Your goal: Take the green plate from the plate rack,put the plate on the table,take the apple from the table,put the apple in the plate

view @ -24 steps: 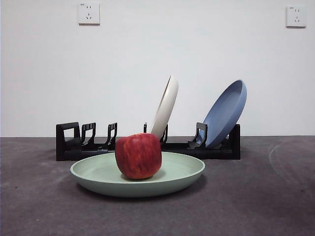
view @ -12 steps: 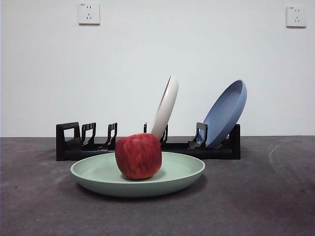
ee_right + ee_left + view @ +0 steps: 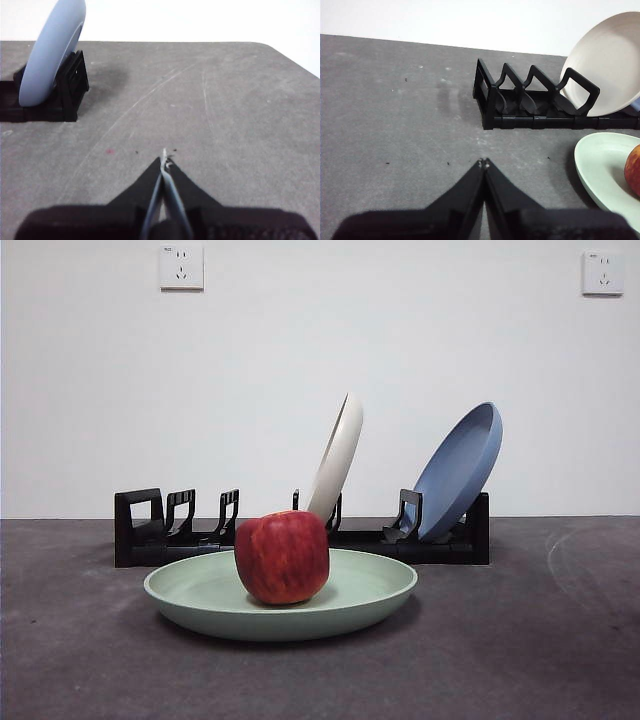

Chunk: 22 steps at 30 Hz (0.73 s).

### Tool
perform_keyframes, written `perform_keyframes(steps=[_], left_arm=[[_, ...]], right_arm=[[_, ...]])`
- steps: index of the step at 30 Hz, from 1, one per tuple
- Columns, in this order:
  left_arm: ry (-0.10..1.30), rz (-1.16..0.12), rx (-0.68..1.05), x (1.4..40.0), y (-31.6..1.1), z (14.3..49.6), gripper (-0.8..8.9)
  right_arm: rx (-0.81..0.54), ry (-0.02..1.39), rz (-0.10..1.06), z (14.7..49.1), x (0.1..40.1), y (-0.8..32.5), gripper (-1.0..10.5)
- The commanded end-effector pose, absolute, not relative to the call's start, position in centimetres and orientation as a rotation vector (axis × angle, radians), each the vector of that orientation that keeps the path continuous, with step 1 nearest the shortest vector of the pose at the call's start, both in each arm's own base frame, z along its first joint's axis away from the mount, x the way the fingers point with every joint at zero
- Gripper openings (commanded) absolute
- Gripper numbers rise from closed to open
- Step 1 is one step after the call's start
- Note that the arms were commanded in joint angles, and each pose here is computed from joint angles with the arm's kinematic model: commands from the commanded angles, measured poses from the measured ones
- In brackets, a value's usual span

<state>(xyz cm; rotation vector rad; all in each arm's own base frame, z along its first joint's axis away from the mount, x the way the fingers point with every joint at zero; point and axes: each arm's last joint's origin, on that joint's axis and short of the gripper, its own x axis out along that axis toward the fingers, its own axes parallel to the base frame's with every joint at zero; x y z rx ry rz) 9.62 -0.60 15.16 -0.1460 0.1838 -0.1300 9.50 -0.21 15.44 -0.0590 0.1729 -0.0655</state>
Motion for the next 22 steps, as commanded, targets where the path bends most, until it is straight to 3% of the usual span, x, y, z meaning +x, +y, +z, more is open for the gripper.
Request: perform_keyframes(steps=[1,5,22], left_arm=[[0.18,-0.123,-0.136,9.67,-0.55,15.01,-0.04],[0.18,-0.123,-0.136,9.67,-0.55,15.01,-0.04],[0.18,-0.123,-0.136,9.67,-0.55,15.01,-0.04]], right_arm=[[-0.082,0.169,-0.063,15.19,9.57,-0.22,0.0],[-0.12,0.185,-0.06,15.0,9.56,-0.22,0.0],[-0.056,0.181,-0.039,15.02,9.57,-0.15,0.0]])
